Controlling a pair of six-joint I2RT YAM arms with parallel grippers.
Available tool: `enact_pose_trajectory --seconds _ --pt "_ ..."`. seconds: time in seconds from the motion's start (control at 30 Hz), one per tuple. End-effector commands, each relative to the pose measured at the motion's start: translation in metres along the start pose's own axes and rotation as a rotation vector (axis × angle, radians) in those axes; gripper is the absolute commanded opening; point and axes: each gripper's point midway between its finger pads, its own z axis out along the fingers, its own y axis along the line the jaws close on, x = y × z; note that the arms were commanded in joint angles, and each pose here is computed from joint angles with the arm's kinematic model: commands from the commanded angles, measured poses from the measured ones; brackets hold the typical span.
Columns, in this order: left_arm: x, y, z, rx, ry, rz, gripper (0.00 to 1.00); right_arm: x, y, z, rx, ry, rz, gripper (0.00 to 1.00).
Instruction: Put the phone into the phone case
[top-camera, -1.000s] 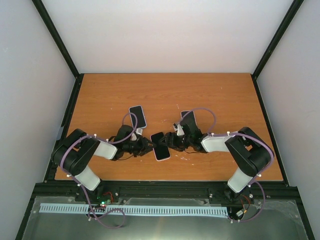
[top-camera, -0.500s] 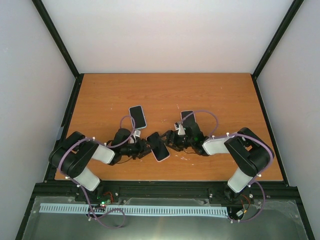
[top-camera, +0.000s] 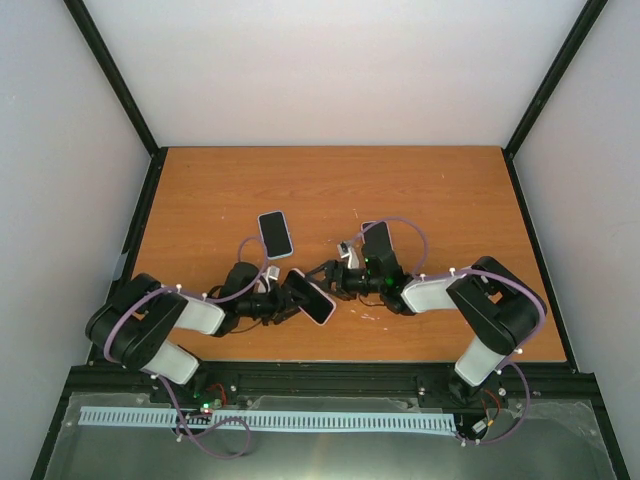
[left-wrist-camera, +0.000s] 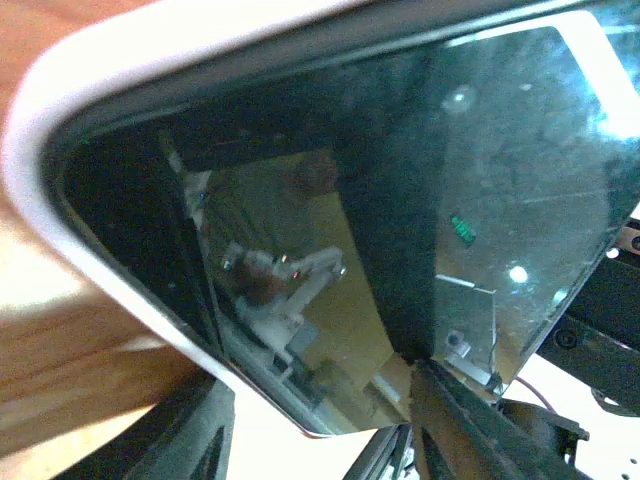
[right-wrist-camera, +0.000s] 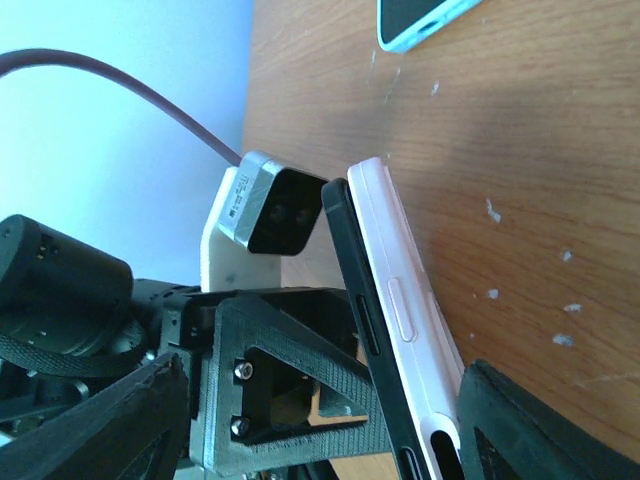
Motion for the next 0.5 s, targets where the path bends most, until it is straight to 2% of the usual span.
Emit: enact_pose_trajectory --seconds 0.0,0.2,0.37,0.47 --pt "0.005 0.017 -0.002 -0.08 -0.008 0.014 0.47 0.041 -0.005 0.003 0.013 0.175 -0.02 0.72" --pt "0.002 0.021 -0.009 -0.12 -0.044 0.031 0.44 0.042 -0.015 -0.002 0.087 0.185 -0.077 0.67" --pt "-0.001 0.02 -0.012 -0.137 -0.066 0.036 0.43 0.044 -0.009 0.0 0.058 0.203 -0.084 0.52" --pt "-0.002 0.02 -0.014 -0.144 -0.073 0.037 0.43 0.042 0.001 0.001 0.001 0.188 -0.078 0.48"
